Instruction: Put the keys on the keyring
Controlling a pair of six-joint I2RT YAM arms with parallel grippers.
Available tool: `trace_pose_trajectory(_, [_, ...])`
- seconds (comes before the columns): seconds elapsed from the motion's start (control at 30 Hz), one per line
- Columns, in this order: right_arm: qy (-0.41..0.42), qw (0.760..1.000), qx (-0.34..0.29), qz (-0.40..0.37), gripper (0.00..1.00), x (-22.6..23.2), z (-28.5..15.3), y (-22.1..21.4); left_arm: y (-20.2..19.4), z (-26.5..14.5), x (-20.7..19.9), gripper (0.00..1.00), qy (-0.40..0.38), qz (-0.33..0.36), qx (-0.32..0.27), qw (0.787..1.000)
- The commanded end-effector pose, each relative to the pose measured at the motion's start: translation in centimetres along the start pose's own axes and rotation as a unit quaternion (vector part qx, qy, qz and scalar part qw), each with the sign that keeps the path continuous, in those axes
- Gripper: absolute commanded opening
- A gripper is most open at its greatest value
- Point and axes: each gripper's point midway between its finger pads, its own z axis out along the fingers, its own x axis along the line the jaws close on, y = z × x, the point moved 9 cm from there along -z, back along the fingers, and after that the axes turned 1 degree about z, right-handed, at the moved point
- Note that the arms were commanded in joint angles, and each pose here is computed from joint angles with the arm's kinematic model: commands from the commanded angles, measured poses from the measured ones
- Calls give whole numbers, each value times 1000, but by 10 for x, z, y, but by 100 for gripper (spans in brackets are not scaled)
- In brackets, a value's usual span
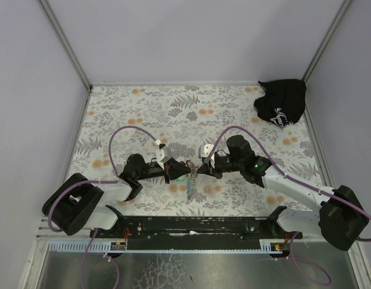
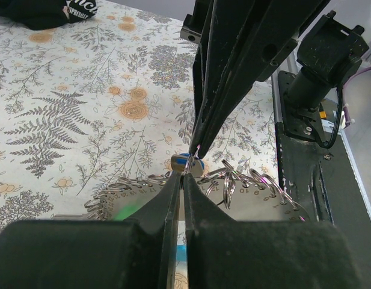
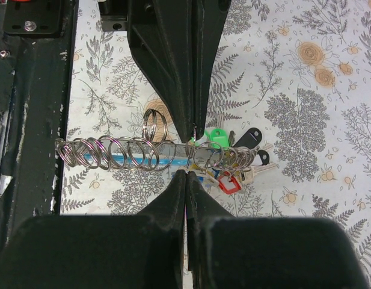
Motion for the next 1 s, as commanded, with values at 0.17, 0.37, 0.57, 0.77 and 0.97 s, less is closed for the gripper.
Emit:
trace_pose_trajectory(0.17, [6, 996, -85, -36, 0, -3, -4, 46, 22, 9, 0, 0, 4, 43, -36, 998])
trace_pose_trajectory(0.37, [3, 995, -89, -31, 0, -4, -4, 48, 24, 11, -1, 0, 9, 46, -41, 998])
trace_pose_trajectory(0.57, [-11, 995, -95, -19, 0, -5, -5, 51, 25, 11, -2, 0, 21, 49, -45, 998])
trace_pose_trajectory(0.77, [-37, 995, -96, -6, 0, -8, -6, 52, 26, 10, -2, 0, 48, 50, -50, 996])
trace_pose_trajectory(0.97, [-59, 994, -96, 10, 0, -10, -6, 53, 26, 9, -4, 0, 66, 54, -53, 995])
